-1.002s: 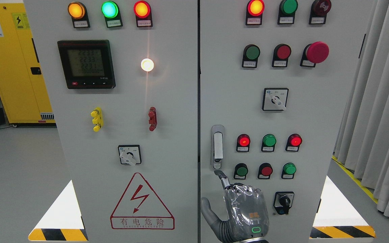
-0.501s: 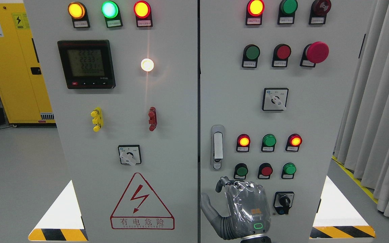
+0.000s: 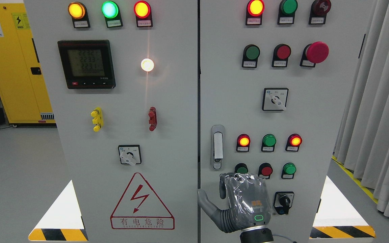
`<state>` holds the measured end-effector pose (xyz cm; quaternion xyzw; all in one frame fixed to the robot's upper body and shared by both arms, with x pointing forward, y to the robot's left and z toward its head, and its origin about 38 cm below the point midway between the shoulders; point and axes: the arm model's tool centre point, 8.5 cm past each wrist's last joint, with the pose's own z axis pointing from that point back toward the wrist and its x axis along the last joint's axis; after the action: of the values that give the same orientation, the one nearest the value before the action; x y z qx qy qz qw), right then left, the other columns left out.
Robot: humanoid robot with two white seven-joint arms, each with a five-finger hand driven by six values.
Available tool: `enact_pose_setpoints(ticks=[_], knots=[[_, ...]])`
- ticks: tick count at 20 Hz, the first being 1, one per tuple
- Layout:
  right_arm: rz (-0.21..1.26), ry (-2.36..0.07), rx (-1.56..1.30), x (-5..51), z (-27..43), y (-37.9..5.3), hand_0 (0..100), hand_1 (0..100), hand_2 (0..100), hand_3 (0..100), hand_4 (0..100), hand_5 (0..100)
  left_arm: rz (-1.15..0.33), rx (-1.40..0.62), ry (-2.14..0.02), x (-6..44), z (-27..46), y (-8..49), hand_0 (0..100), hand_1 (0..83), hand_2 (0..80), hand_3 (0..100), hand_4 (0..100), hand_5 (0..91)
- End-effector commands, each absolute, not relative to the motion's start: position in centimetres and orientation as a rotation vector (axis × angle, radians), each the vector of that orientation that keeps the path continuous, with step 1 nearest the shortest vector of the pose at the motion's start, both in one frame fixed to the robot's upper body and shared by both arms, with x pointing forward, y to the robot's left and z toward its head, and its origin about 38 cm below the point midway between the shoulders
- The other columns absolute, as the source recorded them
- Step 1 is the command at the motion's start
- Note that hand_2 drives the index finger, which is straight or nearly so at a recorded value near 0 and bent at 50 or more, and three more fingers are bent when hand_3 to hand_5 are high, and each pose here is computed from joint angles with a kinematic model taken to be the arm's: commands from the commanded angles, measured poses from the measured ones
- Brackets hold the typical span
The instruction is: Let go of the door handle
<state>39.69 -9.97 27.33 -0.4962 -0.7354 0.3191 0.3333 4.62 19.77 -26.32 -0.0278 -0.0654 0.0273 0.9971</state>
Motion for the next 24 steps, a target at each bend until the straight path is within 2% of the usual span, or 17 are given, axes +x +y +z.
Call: enact_pose_setpoints(ticks=[1,8,24], knots=[[0.8,-1.929,-1.32,40.1,28.5,-10.4,25,33,94,100,99,97,0.055,-0.055,-0.132,4.6,-26.3,19.8,12,55.6,0.0,0,0,0.0],[0.779,-1.932,-1.348,41.0,29.9,-11.0,28,22,94,100,99,97,0.055,-0.055,-0.132,4.6,-26.3,19.8,12,55.6,0.0,0,0,0.0],[0.792,-1.914,-1.35,42.2,30.0,-10.9,31,24,94,100,98,97,0.055,-0.055,-0.132,4.6,-26.3,19.8,12,55.6,0.0,0,0,0.0]])
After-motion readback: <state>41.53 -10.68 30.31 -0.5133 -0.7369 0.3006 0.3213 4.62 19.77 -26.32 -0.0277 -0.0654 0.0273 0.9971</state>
